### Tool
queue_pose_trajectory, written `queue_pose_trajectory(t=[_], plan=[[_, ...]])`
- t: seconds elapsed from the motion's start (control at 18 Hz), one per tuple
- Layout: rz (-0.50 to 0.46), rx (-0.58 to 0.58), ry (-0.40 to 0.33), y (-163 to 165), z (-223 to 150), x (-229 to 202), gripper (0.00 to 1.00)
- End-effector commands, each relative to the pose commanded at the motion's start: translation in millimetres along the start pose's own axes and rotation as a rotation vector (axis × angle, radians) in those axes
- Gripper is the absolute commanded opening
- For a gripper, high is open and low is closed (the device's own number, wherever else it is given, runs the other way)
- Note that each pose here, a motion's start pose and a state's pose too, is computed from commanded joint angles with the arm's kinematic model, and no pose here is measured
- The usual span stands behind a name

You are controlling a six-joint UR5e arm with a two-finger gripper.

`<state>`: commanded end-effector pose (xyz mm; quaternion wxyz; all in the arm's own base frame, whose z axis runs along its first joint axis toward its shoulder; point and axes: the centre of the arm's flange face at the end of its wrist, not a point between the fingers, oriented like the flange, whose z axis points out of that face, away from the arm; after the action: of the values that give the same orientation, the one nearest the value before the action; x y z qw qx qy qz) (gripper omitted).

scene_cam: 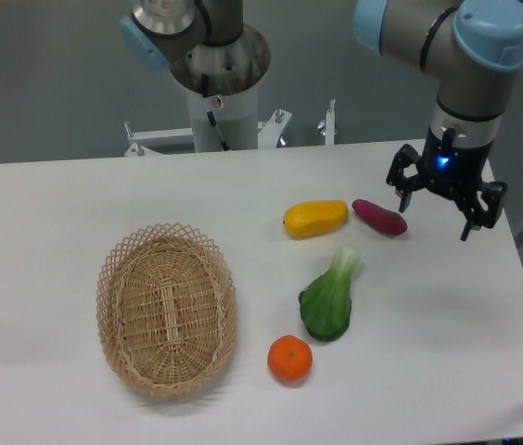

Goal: Pick up the green vegetable from the table

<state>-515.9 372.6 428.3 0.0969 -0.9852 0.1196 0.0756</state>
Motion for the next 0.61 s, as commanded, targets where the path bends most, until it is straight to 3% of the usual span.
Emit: queue_pose_trajectory(t=[0.44, 0.61], plan=[[-0.008, 0.030, 0.014, -2.4, 3.1, 2.2, 1.00], [-0.055, 0.048, 0.035, -2.4, 12.3, 7.1, 1.00]])
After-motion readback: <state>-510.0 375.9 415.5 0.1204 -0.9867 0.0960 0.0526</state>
